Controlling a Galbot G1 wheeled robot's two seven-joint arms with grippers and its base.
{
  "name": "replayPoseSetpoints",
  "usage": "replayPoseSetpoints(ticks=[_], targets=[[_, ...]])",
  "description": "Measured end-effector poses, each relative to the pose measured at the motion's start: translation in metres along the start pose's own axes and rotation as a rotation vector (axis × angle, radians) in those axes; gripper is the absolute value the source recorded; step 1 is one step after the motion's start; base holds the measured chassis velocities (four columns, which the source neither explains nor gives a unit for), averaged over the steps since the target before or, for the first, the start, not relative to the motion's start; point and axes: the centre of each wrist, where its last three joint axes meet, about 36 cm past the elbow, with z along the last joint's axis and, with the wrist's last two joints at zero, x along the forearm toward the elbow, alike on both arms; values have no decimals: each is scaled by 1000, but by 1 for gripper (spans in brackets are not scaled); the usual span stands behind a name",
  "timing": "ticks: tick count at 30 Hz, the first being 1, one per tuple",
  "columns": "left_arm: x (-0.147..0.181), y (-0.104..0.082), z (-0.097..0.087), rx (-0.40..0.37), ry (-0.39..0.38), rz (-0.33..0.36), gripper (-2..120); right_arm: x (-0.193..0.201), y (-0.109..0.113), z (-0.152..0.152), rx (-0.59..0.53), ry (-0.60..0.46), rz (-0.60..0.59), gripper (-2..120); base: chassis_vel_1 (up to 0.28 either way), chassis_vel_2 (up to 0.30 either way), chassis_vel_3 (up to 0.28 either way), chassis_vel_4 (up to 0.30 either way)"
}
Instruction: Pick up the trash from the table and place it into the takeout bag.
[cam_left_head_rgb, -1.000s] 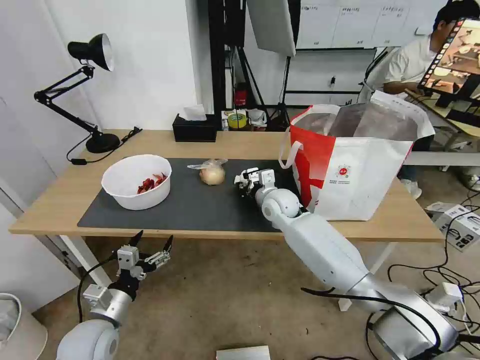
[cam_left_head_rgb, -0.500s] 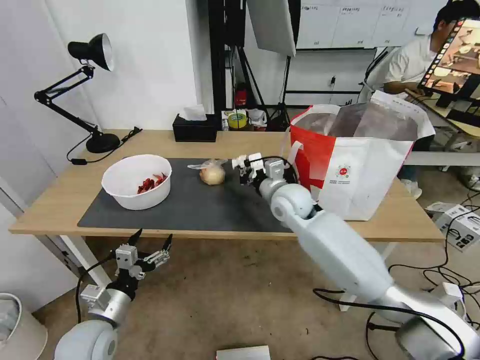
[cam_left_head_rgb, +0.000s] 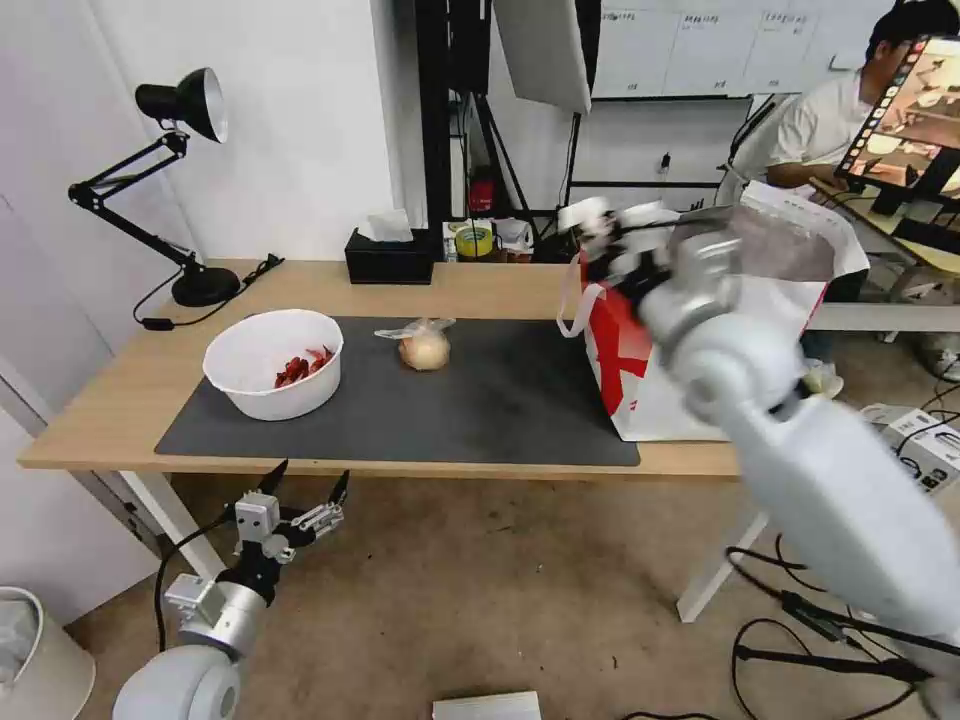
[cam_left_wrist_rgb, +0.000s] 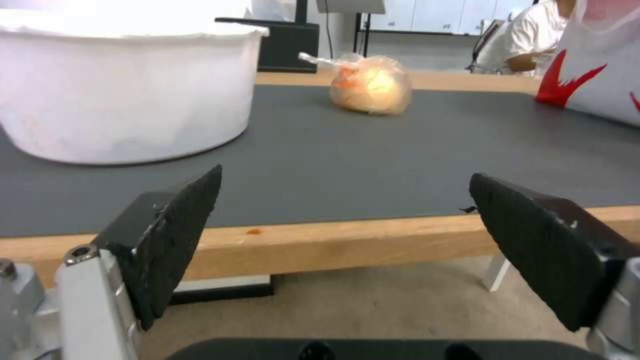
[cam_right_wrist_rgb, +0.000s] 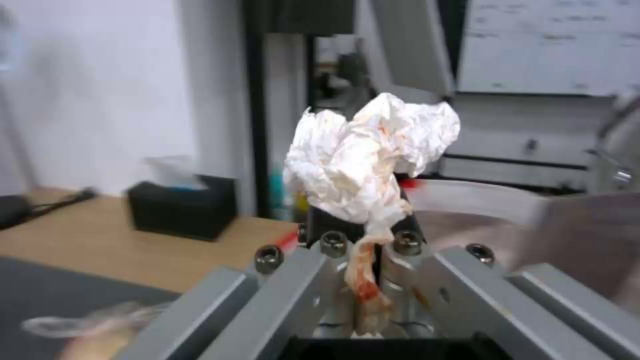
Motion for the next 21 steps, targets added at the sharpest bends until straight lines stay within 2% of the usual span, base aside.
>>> replayPoseSetpoints(ticks=[1,2,4,5,7,10,15,17,19,21], targets=[[0,-1,0,-1,-1,2,100,-1,-11,-2,-1,9,30,0,0,0,0,0],[0,-1,0,-1,-1,2,100,-1,-11,-2,-1,9,30,0,0,0,0,0],[-1,-5,-4,-11,-9,13,100,-4,-36,-4,3,39,95,0,0,0,0,0],[-1,-5,-4,-11,-9,13,100,-4,-36,-4,3,39,95,0,0,0,0,0],[-1,-9,-9,-14,-20,25,100,-8,-51,0,6,83,130,0,0,0,0,0],[-2,-8,-11,-19,-25,28,100,-13,-58,5,1,123,158,0,0,0,0,0],[-1,-8,-13,-22,-28,30,100,-15,-59,7,-4,158,190,1,0,0,0,0],[1,-8,-15,-21,-31,31,100,-13,-58,5,4,173,199,13,0,0,0,0],[1,-7,-16,-22,-32,31,100,-11,-58,3,11,183,198,16,0,0,0,0],[2,-7,-18,-26,-34,36,100,-8,-57,0,29,201,190,25,0,0,0,0]])
